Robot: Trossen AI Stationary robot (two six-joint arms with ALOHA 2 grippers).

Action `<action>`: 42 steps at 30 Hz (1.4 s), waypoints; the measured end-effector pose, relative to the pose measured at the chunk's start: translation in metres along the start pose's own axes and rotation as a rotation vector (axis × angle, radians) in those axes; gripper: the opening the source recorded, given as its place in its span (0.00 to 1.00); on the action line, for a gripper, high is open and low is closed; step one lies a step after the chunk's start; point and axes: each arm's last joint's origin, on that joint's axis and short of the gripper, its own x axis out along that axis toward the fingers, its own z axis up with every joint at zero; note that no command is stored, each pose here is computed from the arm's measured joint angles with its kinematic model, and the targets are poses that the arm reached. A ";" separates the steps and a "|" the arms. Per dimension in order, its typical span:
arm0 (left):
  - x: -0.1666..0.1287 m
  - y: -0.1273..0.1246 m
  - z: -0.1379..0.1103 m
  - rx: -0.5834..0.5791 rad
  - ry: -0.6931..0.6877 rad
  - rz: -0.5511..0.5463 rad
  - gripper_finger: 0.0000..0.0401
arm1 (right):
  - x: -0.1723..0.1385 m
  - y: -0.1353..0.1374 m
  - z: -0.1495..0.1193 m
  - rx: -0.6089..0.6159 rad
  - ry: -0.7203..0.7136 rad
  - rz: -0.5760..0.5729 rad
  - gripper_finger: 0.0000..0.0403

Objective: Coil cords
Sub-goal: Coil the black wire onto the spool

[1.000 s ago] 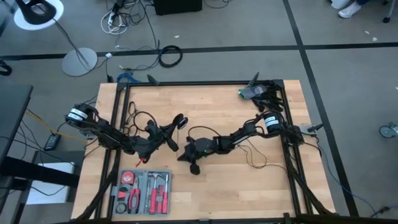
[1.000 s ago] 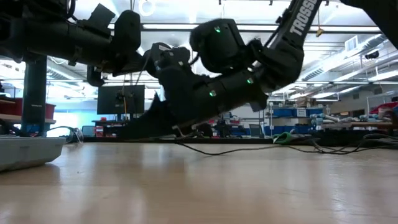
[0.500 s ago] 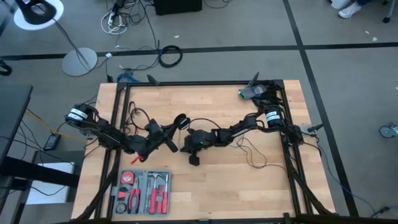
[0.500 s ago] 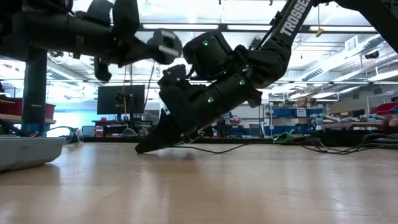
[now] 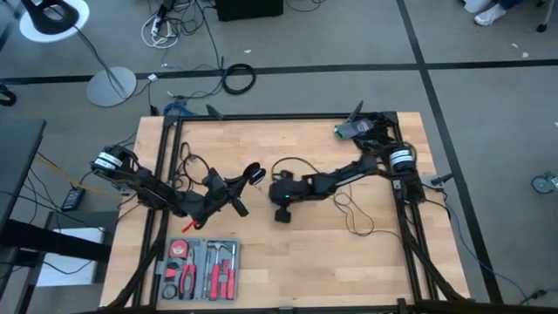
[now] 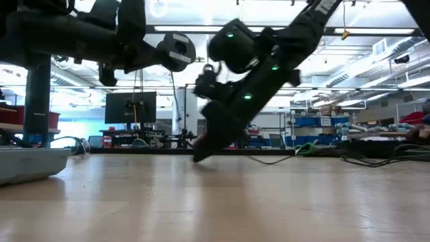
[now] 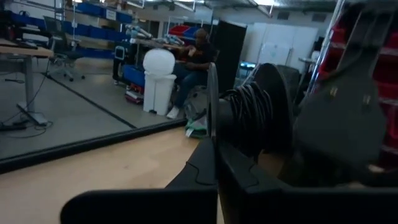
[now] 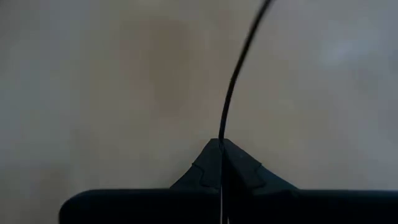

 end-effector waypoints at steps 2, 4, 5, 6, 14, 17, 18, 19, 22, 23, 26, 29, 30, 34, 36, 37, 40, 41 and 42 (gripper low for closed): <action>-0.004 0.003 -0.003 0.004 0.011 0.002 0.00 | -0.014 -0.008 -0.010 0.013 0.006 -0.058 0.00; -0.007 0.005 -0.006 -0.001 0.020 -0.006 0.00 | -0.027 -0.018 -0.023 0.065 -0.019 -0.083 0.00; -0.009 0.006 -0.007 0.003 0.024 -0.009 0.00 | -0.033 -0.023 -0.031 0.098 -0.036 -0.089 0.00; -0.009 0.007 -0.008 0.003 0.029 -0.012 0.00 | -0.039 -0.027 -0.039 0.130 -0.059 -0.092 0.00; -0.009 0.012 -0.026 0.031 0.147 -0.030 0.00 | -0.088 -0.040 -0.034 0.293 -0.333 -0.044 0.00; -0.008 0.015 -0.032 0.033 0.190 -0.018 0.00 | -0.102 -0.041 -0.013 0.280 -0.412 -0.031 0.00; -0.008 0.015 -0.033 0.036 0.199 -0.013 0.00 | -0.105 -0.041 -0.005 0.270 -0.438 -0.030 0.00; -0.007 0.014 -0.034 0.040 0.210 -0.013 0.00 | -0.108 -0.041 0.002 0.258 -0.462 -0.025 0.00; -0.004 0.010 -0.034 0.057 0.222 -0.011 0.00 | -0.110 -0.040 0.020 0.221 -0.479 -0.015 0.00; -0.004 0.009 -0.033 0.061 0.225 -0.012 0.00 | -0.111 -0.040 0.025 0.206 -0.473 -0.011 0.00; -0.002 0.006 -0.033 0.075 0.233 -0.010 0.00 | -0.108 -0.036 0.038 0.161 -0.464 -0.012 0.00; 0.000 0.005 -0.033 0.088 0.243 0.000 0.00 | -0.107 -0.029 0.049 0.108 -0.481 -0.004 0.00; 0.001 0.006 -0.033 0.083 0.242 0.008 0.00 | -0.110 -0.026 0.051 0.092 -0.486 0.000 0.00; 0.006 0.009 -0.033 0.044 0.244 0.037 0.00 | -0.118 -0.015 0.065 0.044 -0.540 0.025 0.00; 0.008 0.012 -0.033 0.030 0.241 0.056 0.00 | -0.121 -0.010 0.069 0.018 -0.553 0.062 0.00; 0.010 0.013 -0.033 0.027 0.238 0.061 0.00 | -0.123 -0.008 0.071 0.007 -0.563 0.077 0.00; 0.014 0.014 -0.031 0.005 0.223 0.077 0.00 | -0.123 -0.004 0.070 -0.001 -0.557 0.088 0.00; 0.015 0.015 -0.030 -0.005 0.215 0.080 0.00 | -0.123 -0.003 0.070 -0.002 -0.556 0.089 0.00; 0.016 0.015 -0.029 -0.018 0.208 0.079 0.00 | -0.123 -0.003 0.070 -0.004 -0.556 0.089 0.00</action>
